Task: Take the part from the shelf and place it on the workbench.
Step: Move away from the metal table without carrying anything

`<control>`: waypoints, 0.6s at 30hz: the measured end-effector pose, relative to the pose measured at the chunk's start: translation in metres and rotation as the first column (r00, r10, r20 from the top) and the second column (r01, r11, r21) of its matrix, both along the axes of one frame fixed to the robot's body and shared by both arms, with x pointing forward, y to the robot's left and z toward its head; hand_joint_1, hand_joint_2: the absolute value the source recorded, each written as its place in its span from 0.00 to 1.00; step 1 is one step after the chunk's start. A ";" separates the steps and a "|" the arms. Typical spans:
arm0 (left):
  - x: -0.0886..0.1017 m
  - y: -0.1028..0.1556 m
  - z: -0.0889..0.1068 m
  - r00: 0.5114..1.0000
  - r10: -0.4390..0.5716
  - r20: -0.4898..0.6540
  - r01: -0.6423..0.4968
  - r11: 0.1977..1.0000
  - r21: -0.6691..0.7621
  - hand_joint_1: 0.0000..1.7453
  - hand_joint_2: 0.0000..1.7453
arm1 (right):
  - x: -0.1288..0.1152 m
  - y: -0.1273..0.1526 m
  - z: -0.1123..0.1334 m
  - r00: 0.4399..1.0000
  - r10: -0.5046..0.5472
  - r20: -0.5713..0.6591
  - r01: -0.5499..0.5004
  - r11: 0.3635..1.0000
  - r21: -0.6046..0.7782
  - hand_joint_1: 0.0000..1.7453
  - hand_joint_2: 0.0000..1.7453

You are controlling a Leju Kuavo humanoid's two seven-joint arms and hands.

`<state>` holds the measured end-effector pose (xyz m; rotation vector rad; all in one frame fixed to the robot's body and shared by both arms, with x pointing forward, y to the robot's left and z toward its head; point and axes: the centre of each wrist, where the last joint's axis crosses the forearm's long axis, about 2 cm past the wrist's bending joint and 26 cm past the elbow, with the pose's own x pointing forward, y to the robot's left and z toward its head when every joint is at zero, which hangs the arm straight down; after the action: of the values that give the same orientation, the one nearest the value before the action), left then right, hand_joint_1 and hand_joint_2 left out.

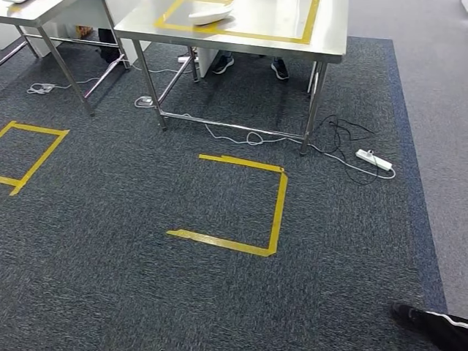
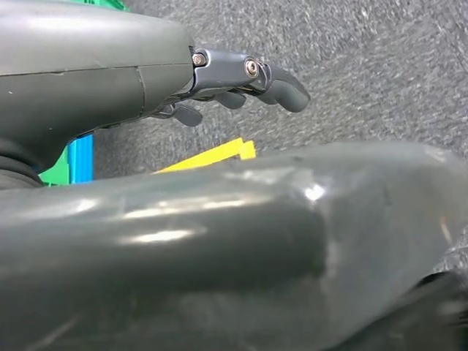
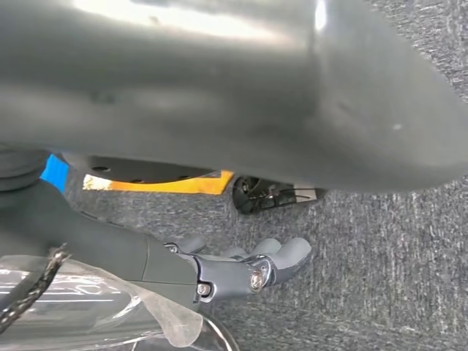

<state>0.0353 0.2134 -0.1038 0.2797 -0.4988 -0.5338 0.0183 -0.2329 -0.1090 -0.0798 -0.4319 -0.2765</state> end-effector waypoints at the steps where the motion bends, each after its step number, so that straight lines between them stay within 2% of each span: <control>1: 0.000 0.000 0.000 1.000 0.000 -0.001 0.000 1.000 -0.001 0.00 0.00 | 0.000 0.000 0.000 1.000 -0.002 0.002 0.002 1.000 0.003 0.00 0.00; 18: 0.001 0.000 0.000 1.000 0.007 -0.006 -0.007 1.000 -0.008 0.00 0.00 | 0.000 0.000 0.000 0.999 -0.051 0.015 0.051 0.999 0.019 0.00 0.00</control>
<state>0.0365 0.2135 -0.1038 0.2721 -0.4941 -0.5254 0.0188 -0.2328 -0.1090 -0.0704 -0.4427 -0.3312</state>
